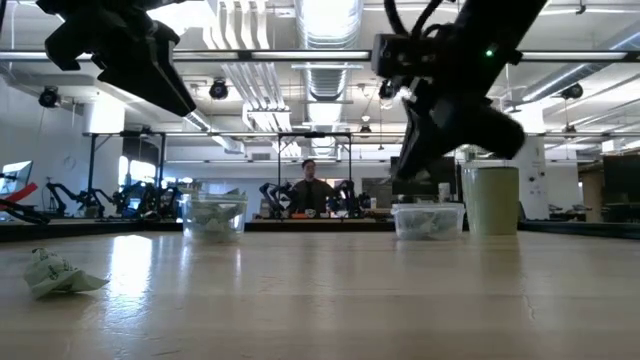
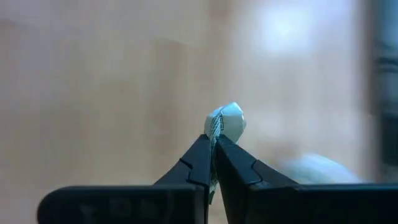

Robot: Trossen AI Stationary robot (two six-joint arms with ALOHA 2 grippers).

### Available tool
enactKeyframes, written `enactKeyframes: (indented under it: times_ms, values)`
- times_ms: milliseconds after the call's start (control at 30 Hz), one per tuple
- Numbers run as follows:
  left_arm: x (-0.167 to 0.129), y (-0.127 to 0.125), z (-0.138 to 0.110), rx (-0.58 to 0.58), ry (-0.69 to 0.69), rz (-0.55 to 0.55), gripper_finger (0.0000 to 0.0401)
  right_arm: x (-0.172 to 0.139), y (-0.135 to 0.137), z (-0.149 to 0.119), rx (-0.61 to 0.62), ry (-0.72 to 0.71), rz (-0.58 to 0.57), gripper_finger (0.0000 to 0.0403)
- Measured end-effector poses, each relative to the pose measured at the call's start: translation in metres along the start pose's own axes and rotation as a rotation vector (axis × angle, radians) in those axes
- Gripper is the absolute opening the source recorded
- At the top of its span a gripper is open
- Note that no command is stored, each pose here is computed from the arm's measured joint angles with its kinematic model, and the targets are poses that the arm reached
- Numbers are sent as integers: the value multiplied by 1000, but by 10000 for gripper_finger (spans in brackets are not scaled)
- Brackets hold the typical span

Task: Pick and place items into bin
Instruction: Put the stevia packet into the right transparent bin

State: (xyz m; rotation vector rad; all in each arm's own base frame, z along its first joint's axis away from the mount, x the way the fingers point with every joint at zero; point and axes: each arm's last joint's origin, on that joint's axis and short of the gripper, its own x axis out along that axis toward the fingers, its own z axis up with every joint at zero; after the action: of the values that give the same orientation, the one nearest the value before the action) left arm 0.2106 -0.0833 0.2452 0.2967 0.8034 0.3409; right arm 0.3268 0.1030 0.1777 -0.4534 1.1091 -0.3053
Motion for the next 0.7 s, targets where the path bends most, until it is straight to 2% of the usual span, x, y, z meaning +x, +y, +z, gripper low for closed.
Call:
enactKeyframes:
  times_ms: [133, 200, 400, 567, 700]
  values:
    - [0, 0, 0, 1, 1, 0, 118, -1, -12, -6, 12, 12, -311, 13]
    - [0, 0, 0, 1, 1, 0, 118, 4, -16, -11, -2, 25, -389, 13]
    - [0, 0, 0, 1, 1, 0, 118, 29, -39, -31, -12, 148, -442, 13]
    - [0, 0, 0, 1, 1, 0, 118, 49, -65, -49, 115, 230, -486, 13]
    - [0, 0, 0, 2, 1, 0, 118, 59, -72, -59, 196, 234, -503, 13]
